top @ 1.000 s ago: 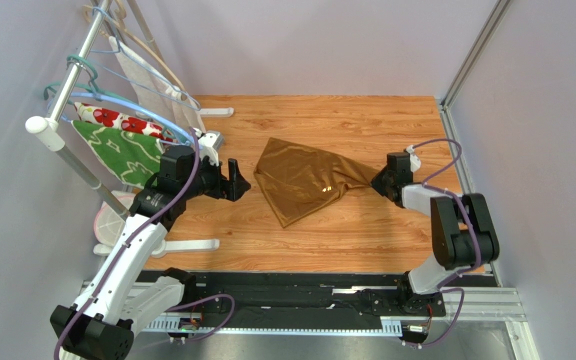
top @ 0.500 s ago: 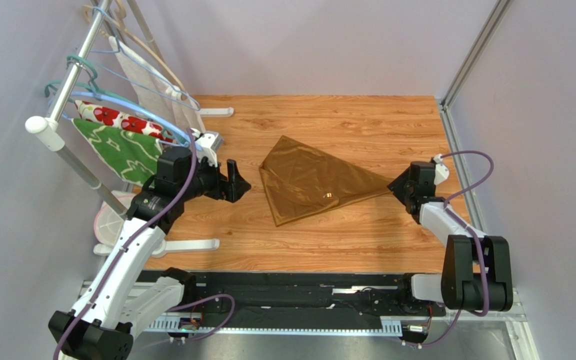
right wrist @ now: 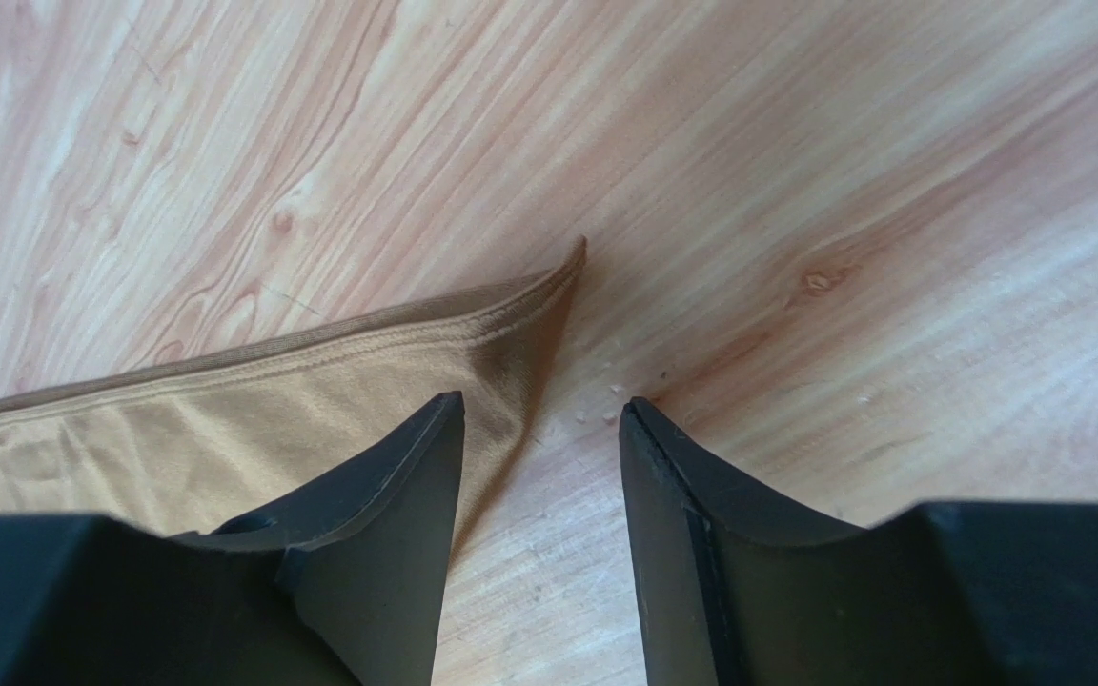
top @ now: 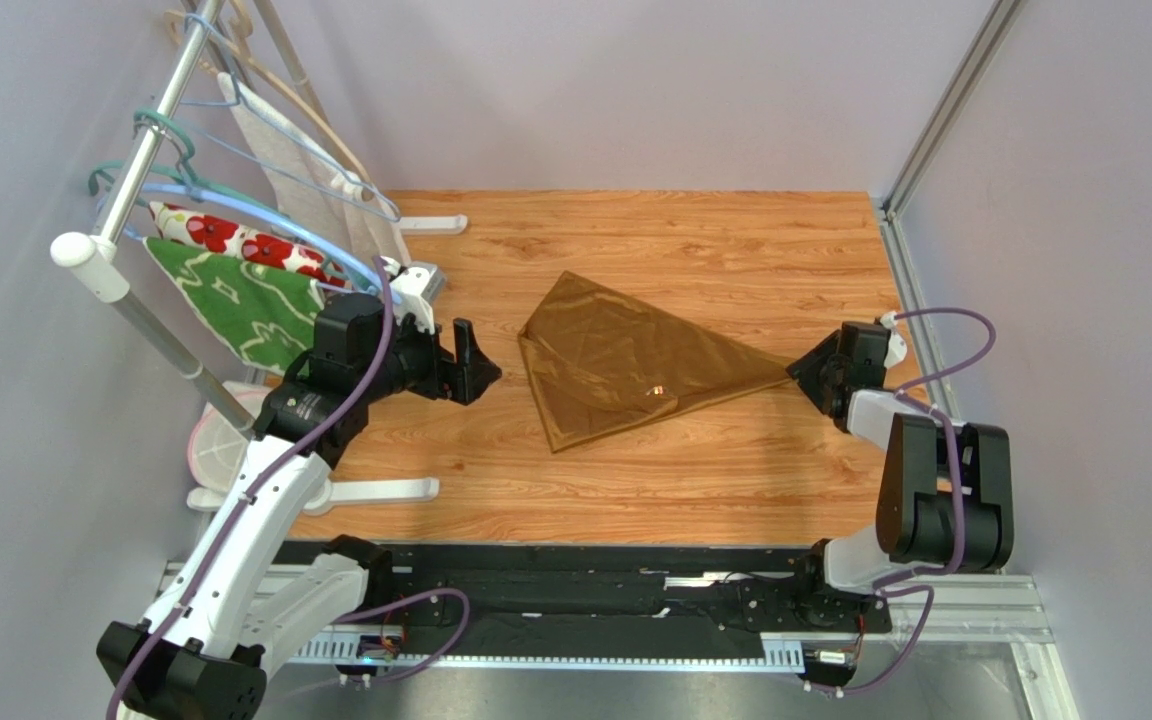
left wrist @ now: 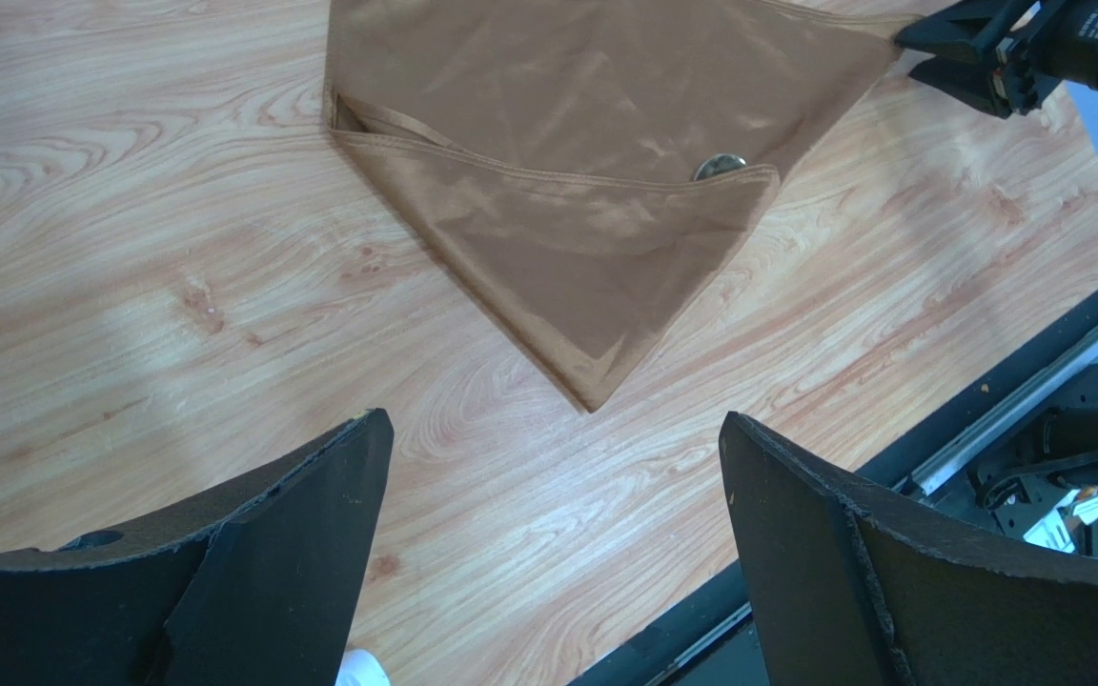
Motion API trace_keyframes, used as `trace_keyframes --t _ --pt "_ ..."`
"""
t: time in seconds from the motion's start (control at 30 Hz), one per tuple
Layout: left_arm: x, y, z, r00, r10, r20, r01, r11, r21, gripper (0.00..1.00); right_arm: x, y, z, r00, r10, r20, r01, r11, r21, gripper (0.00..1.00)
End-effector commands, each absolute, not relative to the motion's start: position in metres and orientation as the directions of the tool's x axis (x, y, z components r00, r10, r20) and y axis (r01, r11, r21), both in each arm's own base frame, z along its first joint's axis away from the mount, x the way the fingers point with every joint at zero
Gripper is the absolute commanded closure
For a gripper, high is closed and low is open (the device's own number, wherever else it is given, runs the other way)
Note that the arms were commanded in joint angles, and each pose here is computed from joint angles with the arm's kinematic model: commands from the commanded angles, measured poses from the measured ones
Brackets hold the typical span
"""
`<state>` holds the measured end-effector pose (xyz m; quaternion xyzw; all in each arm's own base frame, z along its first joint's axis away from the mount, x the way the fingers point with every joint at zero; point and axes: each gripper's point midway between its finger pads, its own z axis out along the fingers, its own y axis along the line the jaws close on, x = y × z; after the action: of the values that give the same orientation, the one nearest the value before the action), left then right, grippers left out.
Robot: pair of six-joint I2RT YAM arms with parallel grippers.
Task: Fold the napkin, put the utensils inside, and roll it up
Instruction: Fold the napkin
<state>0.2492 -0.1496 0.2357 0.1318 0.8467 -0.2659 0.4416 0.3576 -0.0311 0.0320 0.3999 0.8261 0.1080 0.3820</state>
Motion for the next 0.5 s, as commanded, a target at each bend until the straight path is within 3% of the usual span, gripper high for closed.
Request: trace_keyframes --t 0.0,0.47 --pt "0.253 -0.149 0.244 -0.543 -0.026 -0.839 0.466 0.822 -0.327 0.06 0.380 -0.032 0.048 -0.343 0.760 -0.551 0.529 0.642 0.555 0.53" --pt "0.254 -0.149 0.243 -0.544 -0.026 -0.838 0.465 0.822 -0.328 0.06 0.380 -0.044 0.044 -0.297 0.797 -0.526 0.583 0.587 0.562 0.56"
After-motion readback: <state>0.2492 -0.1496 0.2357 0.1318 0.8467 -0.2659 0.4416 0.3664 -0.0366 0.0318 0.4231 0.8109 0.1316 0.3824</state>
